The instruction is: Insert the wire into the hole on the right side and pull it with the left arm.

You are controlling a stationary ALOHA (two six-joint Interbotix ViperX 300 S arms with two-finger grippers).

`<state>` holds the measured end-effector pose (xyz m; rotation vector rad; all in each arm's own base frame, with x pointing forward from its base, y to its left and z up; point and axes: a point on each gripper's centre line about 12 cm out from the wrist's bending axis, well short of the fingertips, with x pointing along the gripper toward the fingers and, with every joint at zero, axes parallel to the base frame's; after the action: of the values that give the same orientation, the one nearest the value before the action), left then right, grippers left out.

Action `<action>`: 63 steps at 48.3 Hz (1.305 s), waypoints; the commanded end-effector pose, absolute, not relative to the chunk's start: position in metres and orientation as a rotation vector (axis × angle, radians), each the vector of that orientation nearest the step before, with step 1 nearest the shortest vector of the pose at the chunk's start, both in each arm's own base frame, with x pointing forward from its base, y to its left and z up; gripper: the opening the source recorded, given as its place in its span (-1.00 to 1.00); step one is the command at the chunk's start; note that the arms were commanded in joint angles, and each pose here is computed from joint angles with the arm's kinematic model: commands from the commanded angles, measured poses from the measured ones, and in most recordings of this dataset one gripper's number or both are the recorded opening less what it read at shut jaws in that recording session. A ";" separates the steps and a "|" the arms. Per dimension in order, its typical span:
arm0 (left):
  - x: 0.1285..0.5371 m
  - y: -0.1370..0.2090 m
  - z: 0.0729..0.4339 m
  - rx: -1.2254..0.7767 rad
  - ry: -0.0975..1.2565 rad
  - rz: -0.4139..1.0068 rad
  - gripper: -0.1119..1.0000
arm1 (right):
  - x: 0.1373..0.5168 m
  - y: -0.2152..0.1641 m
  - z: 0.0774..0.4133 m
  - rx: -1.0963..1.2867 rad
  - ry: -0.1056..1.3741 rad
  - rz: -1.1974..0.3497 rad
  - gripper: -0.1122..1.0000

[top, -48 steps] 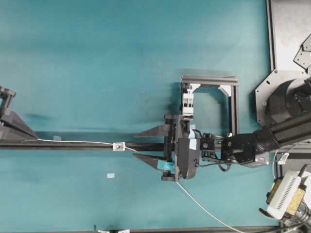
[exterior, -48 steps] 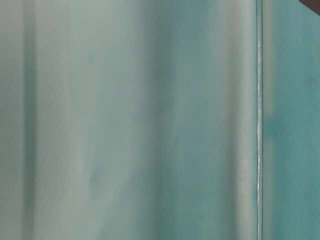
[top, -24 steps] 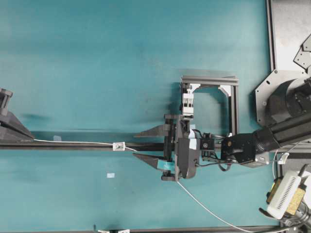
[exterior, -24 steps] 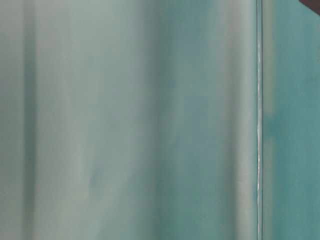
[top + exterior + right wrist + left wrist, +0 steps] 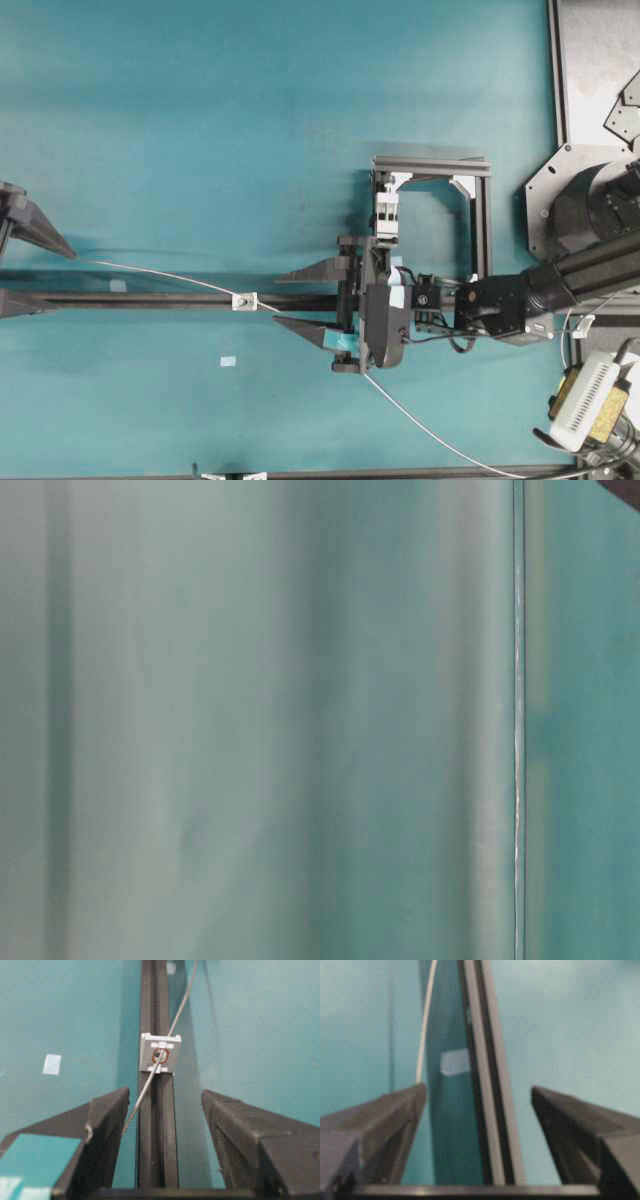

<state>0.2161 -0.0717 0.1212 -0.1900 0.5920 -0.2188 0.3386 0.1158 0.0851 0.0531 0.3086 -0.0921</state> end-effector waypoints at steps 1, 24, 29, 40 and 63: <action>0.219 -0.071 0.125 -0.193 0.576 -0.214 0.45 | 0.343 0.119 0.100 0.077 0.265 -0.085 0.44; 0.219 -0.053 0.143 -0.208 0.523 -0.154 0.80 | 0.333 0.110 0.118 0.093 0.233 -0.090 0.44; 0.218 -0.048 0.149 -0.211 0.503 -0.140 0.80 | 0.330 0.104 0.122 0.097 0.226 -0.101 0.44; 0.212 -0.039 0.159 -0.201 0.444 -0.122 0.79 | 0.323 0.088 0.127 0.099 0.222 -0.134 0.44; 0.213 -0.014 0.166 -0.099 0.392 -0.035 0.79 | 0.314 0.060 0.136 0.073 0.210 -0.195 0.44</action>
<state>0.2097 -0.0166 0.1609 -0.1018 0.4163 -0.0469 0.3115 0.0629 0.1249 0.0595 0.2475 -0.1870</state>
